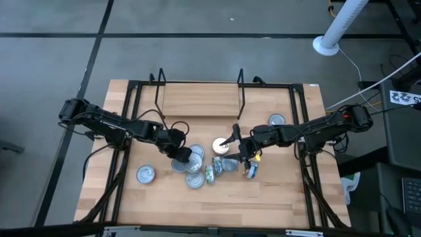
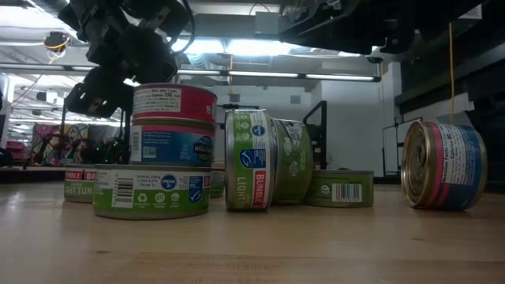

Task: Stack canned seafood by type on shelf
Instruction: Put the red tuna can on the shelf

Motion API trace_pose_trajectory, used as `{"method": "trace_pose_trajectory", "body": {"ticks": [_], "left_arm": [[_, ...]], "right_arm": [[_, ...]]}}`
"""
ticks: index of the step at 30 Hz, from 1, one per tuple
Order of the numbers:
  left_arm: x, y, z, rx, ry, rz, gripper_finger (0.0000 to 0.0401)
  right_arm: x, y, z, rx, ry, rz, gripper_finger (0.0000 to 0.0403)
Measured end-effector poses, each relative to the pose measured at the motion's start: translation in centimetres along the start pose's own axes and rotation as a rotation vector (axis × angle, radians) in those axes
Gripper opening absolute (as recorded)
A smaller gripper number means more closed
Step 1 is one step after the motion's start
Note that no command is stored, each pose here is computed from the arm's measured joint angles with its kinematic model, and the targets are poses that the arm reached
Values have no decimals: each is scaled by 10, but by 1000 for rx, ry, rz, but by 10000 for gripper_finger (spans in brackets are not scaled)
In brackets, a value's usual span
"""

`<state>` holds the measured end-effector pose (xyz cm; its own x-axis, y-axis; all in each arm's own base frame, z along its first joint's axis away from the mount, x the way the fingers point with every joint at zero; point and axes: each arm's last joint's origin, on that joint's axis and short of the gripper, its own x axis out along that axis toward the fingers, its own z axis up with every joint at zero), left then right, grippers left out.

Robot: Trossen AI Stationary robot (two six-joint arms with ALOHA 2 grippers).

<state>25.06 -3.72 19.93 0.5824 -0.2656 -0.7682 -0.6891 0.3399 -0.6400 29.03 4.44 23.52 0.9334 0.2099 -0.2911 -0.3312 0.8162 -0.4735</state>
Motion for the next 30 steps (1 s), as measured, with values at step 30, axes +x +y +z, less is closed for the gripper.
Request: {"method": "trace_pose_trajectory", "body": {"ticks": [30], "left_arm": [[-1, -2, 1, -13, 4, -28, 1]], "right_arm": [[0, 3, 1, -50, -56, 103, 256]]}}
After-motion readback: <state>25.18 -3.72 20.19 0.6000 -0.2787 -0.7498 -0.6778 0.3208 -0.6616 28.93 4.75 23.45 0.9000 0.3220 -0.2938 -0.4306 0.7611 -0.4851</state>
